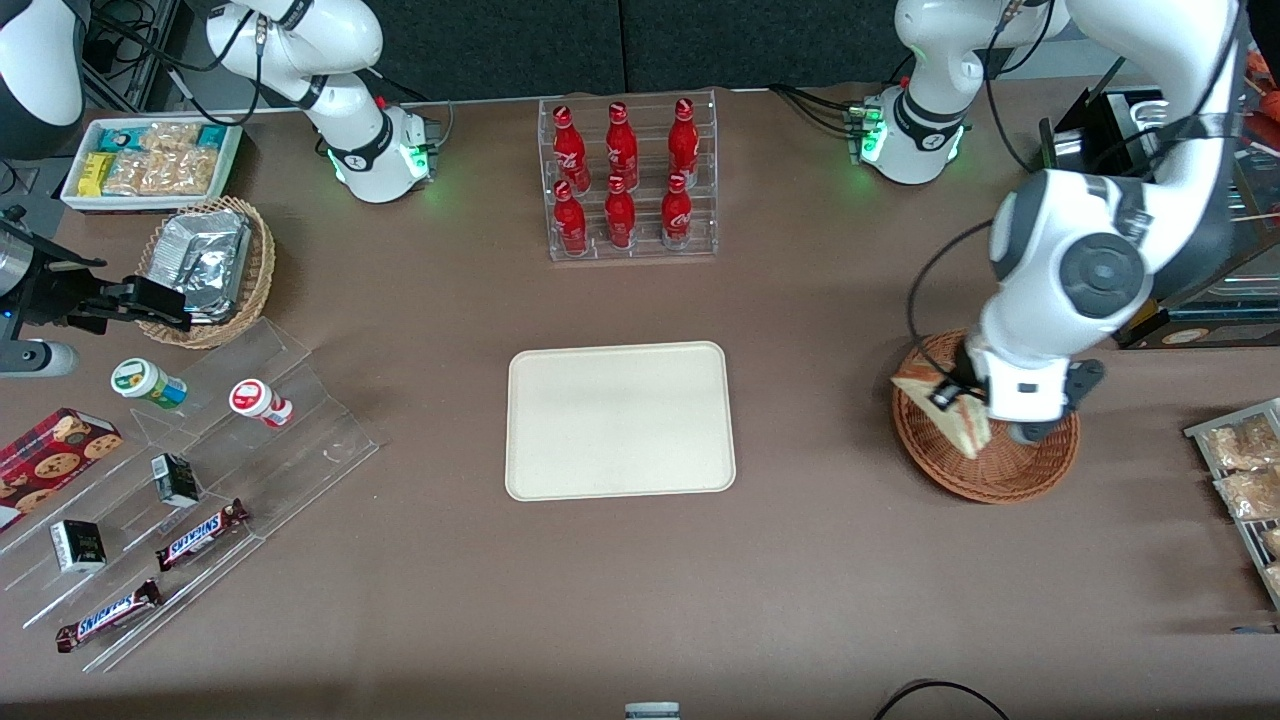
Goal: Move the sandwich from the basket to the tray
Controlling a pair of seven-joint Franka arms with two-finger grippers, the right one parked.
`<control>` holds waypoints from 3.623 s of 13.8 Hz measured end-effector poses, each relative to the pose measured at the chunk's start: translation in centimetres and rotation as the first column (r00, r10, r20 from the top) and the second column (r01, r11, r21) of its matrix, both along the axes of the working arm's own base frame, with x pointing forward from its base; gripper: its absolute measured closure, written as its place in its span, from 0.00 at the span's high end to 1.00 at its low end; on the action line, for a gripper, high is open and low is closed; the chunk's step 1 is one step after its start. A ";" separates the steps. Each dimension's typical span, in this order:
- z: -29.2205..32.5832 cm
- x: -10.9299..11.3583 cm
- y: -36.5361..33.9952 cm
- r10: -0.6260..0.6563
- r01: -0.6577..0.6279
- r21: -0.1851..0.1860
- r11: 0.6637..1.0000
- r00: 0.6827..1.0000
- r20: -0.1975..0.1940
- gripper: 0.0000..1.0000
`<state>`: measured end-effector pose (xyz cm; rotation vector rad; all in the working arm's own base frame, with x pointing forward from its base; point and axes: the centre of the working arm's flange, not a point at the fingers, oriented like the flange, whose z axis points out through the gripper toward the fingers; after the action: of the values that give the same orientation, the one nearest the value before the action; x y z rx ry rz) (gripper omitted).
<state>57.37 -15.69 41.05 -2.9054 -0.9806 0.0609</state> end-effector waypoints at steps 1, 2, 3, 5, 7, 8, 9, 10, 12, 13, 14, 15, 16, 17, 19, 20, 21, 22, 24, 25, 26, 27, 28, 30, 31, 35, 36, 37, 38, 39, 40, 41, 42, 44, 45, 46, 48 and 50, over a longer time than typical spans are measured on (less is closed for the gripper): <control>0.3 -0.6 -2.3 -0.042 0.042 -0.004 0.999 0.999 0.000 0.23; 0.6 -1.4 -4.6 -0.083 0.083 -0.010 0.996 0.997 0.004 0.23; 0.9 -2.1 -6.9 -0.126 0.126 -0.016 0.992 0.992 0.008 0.23; 0.8 -3.6 -11.0 -0.208 0.208 -0.021 0.978 0.978 0.010 0.23; -0.4 -4.8 -14.7 -0.298 0.298 -0.011 0.955 0.955 0.001 0.23; -1.4 -5.3 -16.4 -0.339 0.339 -0.005 0.941 0.941 -0.007 0.23; -2.5 -5.9 -18.0 -0.379 0.379 0.006 0.925 0.925 -0.011 0.23; -3.7 -6.5 -19.8 -0.413 0.413 0.017 0.910 0.911 -0.008 0.23; -6.1 -8.2 -23.8 -0.461 0.461 0.025 0.887 0.887 0.022 0.21; -7.2 -8.9 -25.4 -0.473 0.473 0.019 0.881 0.880 0.039 0.20; -8.1 -9.4 -26.5 -0.484 0.484 0.012 0.875 0.874 0.047 0.20; -8.9 -9.9 -27.4 -0.497 0.497 0.009 0.868 0.867 0.048 0.20; -9.5 -10.4 -28.4 -0.511 0.511 0.007 0.859 0.858 0.046 0.20; -10.0 -10.8 -29.3 -0.521 0.522 0.006 0.853 0.852 0.046 0.20; -10.6 -10.6 -30.9 -0.525 0.526 -0.014 0.850 0.849 0.053 0.20; -10.7 -10.1 -31.7 -0.524 0.526 -0.030 0.850 0.850 0.061 0.20; -11.0 -9.7 -32.5 -0.521 0.525 -0.036 0.851 0.850 0.069 0.20; -11.7 -9.4 -33.1 -0.519 0.522 -0.027 0.852 0.851 0.074 0.20; -13.4 -9.3 -34.1 -0.517 0.519 -0.013 0.855 0.853 0.071 0.20; -14.1 -9.1 -34.5 -0.515 0.517 -0.014 0.856 0.854 0.071 0.20; -14.6 -8.9 -34.8 -0.513 0.516 -0.018 0.857 0.855 0.070 0.20; -15.0 -8.6 -34.9 -0.511 0.514 -0.022 0.858 0.857 0.070 0.20; -15.4 -8.4 -35.0 -0.515 0.518 -0.018 0.855 0.854 0.072 0.20; -16.2 -8.4 -35.2 -0.530 0.532 -0.002 0.847 0.845 0.074 0.21; -16.7 -8.5 -35.3 -0.536 0.537 0.001 0.844 0.841 0.072 0.21; -17.2 -8.6 -35.6 -0.540 0.543 -0.008 0.840 0.838 0.081 0.25; -17.1 -8.6 -35.6 -0.540 0.543 -0.008 0.840 0.837 0.083 0.32; -17.0 -8.5 -35.6 -0.540 0.543 -0.007 0.840 0.837 0.086 0.43; -16.8 -8.3 -35.6 -0.539 0.541 -0.007 0.841 0.838 0.090 0.52; -16.6 -8.1 -35.6 -0.536 0.539 -0.005 0.842 0.838 0.096 0.63; -16.3 -7.8 -35.6 -0.533 0.537 -0.005 0.844 0.840 0.102 0.72; -15.8 -7.4 -35.6 -0.529 0.532 -0.004 0.847 0.842 0.110 0.83; -15.0 -6.9 -35.4 -0.518 0.522 0.000 0.853 0.847 0.119 0.92; -12.5 -5.1 -33.9 -0.477 0.478 0.025 0.878 0.871 0.118 0.99; -10.8 -4.1 -32.9 -0.448 0.448 0.030 0.894 0.887 0.114 1.00; -8.6 -3.3 -31.9 -0.414 0.414 0.025 0.910 0.903 0.110 1.00; -3.7 -2.5 -29.6 -0.362 0.359 0.049 0.932 0.926 0.103 1.00; 0.9 -1.9 -26.3 -0.311 0.302 0.098 0.948 0.946 0.092 1.00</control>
<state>55.43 -42.01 41.97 -2.9692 -0.5158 -0.1510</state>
